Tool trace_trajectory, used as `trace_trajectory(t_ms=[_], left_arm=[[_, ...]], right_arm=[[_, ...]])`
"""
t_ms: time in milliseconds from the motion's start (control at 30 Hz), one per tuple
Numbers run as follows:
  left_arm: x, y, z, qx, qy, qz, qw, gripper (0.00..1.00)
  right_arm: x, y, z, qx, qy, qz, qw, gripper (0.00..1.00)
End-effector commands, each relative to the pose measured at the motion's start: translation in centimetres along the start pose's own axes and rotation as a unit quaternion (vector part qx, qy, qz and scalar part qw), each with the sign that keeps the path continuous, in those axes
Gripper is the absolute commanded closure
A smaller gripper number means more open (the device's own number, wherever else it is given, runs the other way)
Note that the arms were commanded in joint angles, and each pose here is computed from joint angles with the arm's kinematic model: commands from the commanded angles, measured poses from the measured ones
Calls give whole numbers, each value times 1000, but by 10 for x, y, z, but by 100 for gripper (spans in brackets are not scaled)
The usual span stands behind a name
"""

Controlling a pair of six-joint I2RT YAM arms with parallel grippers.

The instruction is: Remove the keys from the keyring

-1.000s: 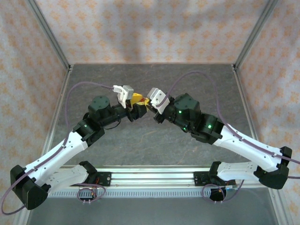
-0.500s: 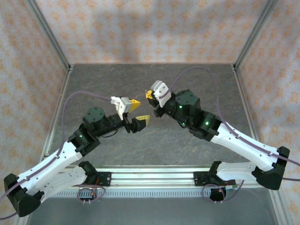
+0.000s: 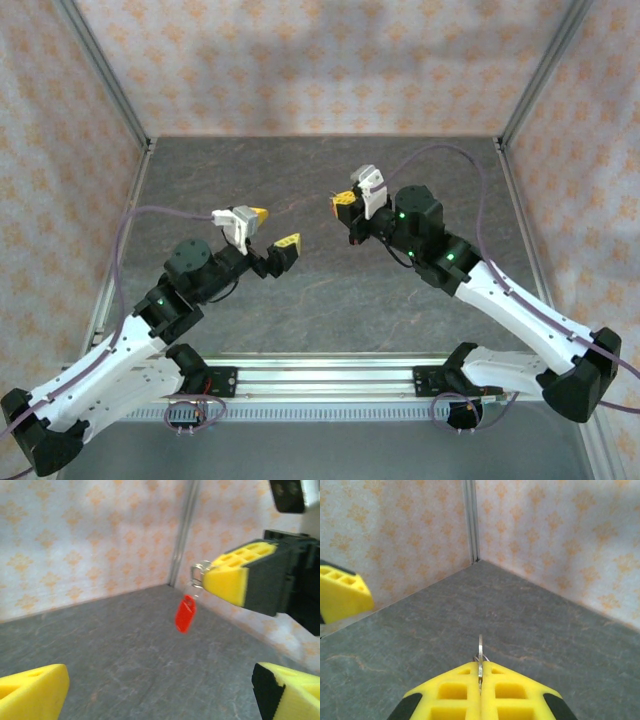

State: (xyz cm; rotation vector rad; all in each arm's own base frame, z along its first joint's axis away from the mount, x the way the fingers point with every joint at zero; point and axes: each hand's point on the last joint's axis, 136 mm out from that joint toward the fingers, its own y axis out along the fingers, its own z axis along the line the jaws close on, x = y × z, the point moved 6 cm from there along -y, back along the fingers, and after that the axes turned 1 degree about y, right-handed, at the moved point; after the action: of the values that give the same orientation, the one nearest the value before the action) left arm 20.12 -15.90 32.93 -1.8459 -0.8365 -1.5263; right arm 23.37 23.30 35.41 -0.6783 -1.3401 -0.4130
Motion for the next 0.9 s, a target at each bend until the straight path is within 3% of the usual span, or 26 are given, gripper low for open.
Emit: trace_trajectory(t_ms=[0,200,433,867], left_arm=[[8,5,9,31,-9,11,999,5],[16,20,8,6,-34,22,999,8],[27,30,-5,-68,-58,44,995,13],[56,43,-16,-180,-142,31,973,6]], right_arm=[[8,-5,2,36,37,-28,998,100],[2,-5,-8,49,78,-21,996,100],[7,-7,-6,82,84,-11,993,100],[21,-1,0,117,117,-19,986,100]])
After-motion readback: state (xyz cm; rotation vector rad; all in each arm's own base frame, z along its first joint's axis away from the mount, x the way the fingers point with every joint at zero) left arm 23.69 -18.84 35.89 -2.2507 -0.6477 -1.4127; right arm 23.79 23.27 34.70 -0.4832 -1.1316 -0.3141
